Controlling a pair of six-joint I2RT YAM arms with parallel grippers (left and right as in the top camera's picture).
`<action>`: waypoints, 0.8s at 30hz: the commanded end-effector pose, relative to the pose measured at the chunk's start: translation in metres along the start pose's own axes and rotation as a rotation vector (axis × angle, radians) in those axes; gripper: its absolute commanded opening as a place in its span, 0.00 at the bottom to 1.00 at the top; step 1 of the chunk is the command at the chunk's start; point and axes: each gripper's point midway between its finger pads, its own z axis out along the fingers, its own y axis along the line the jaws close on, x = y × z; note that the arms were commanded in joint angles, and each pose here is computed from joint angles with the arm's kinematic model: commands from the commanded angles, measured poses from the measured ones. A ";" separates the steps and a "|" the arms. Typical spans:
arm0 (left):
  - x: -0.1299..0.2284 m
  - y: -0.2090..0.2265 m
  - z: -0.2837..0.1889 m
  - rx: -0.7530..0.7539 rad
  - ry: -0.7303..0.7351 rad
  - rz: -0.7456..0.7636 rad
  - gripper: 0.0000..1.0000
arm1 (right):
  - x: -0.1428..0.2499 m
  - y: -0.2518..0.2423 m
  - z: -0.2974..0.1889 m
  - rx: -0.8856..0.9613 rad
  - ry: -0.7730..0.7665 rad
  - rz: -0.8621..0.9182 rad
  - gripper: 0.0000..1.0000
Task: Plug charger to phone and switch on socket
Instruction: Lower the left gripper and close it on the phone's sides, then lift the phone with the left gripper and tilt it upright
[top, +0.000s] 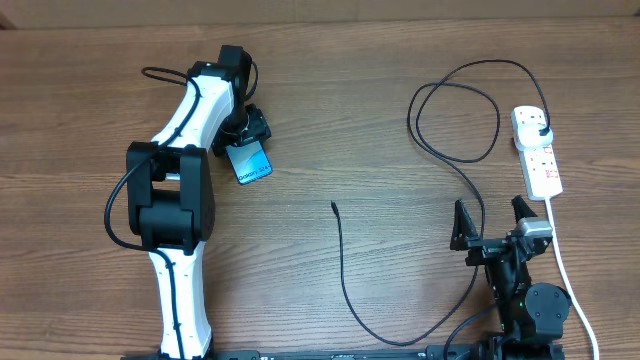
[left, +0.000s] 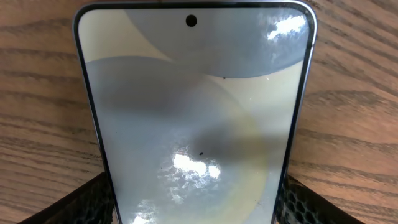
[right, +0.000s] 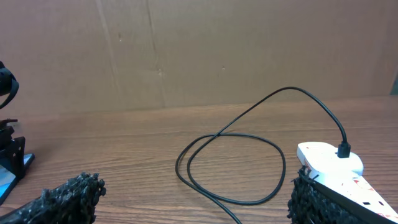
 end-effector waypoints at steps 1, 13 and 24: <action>0.009 0.003 0.012 -0.008 0.036 -0.012 0.06 | 0.002 -0.001 0.000 0.005 -0.004 0.003 1.00; 0.005 0.002 0.009 -0.001 0.024 -0.015 0.04 | 0.002 -0.001 0.000 0.005 -0.004 0.004 1.00; -0.012 -0.008 -0.025 0.024 -0.014 -0.015 0.04 | 0.002 -0.001 0.000 0.005 -0.004 0.003 1.00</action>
